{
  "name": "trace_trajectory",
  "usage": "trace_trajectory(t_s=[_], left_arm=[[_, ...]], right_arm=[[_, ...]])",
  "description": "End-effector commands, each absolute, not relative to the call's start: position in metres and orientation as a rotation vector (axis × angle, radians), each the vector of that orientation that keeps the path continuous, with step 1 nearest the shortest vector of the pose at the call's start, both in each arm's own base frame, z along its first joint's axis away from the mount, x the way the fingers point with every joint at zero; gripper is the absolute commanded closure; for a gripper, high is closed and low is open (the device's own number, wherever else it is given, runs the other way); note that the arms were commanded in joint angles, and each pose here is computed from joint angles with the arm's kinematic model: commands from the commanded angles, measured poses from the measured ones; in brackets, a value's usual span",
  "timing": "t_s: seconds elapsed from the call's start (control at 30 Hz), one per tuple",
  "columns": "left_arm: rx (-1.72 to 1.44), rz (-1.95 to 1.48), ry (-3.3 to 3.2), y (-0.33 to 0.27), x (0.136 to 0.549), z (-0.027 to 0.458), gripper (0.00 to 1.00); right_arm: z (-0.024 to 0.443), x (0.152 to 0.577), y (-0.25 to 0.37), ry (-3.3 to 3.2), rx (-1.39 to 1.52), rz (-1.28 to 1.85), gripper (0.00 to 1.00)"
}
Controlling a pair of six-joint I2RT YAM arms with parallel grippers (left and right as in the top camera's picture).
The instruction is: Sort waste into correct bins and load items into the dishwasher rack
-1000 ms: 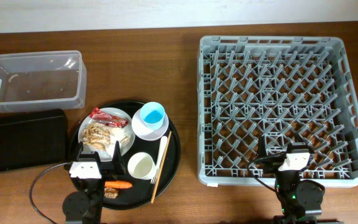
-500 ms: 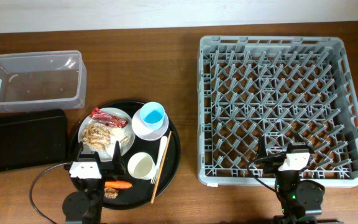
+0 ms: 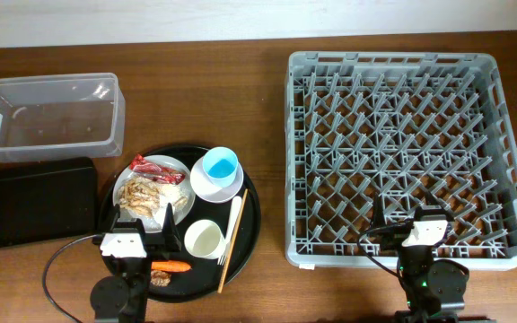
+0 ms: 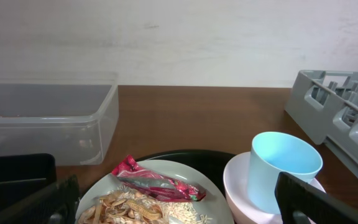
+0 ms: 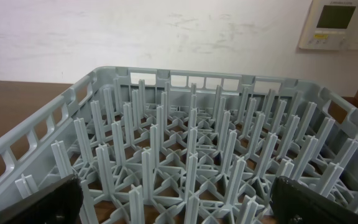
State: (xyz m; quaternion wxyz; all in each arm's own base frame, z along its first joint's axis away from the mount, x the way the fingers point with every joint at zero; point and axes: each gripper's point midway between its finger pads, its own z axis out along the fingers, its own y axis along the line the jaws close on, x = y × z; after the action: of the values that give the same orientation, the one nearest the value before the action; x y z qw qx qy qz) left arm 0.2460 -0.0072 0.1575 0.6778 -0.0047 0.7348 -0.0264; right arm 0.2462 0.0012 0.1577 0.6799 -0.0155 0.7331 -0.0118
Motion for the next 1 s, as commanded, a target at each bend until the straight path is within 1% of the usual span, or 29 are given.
trace_trajectory(t_s=[0.0, 0.73, 0.83, 0.97], left_arm=[[0.012, -0.058, 1.655, -0.01, 0.246, 0.155, 0.01], [-0.003, -0.042, 1.662, -0.006, 0.246, 0.154, 0.01], [0.008, -0.062, 1.676, -0.01, 0.246, 0.152, 0.01], [0.004, -0.062, 1.806, -0.009, 0.237, 0.147, 0.01]], right_arm=[[0.155, 0.246, 0.001, 1.654, -0.039, -0.035, 0.01], [0.155, 0.246, 0.005, 1.652, -0.055, -0.015, 0.01], [0.156, 0.245, 0.009, 1.667, -0.018, 0.055, 0.01], [0.161, 0.234, 0.024, 1.777, -0.063, 0.149, 0.01]])
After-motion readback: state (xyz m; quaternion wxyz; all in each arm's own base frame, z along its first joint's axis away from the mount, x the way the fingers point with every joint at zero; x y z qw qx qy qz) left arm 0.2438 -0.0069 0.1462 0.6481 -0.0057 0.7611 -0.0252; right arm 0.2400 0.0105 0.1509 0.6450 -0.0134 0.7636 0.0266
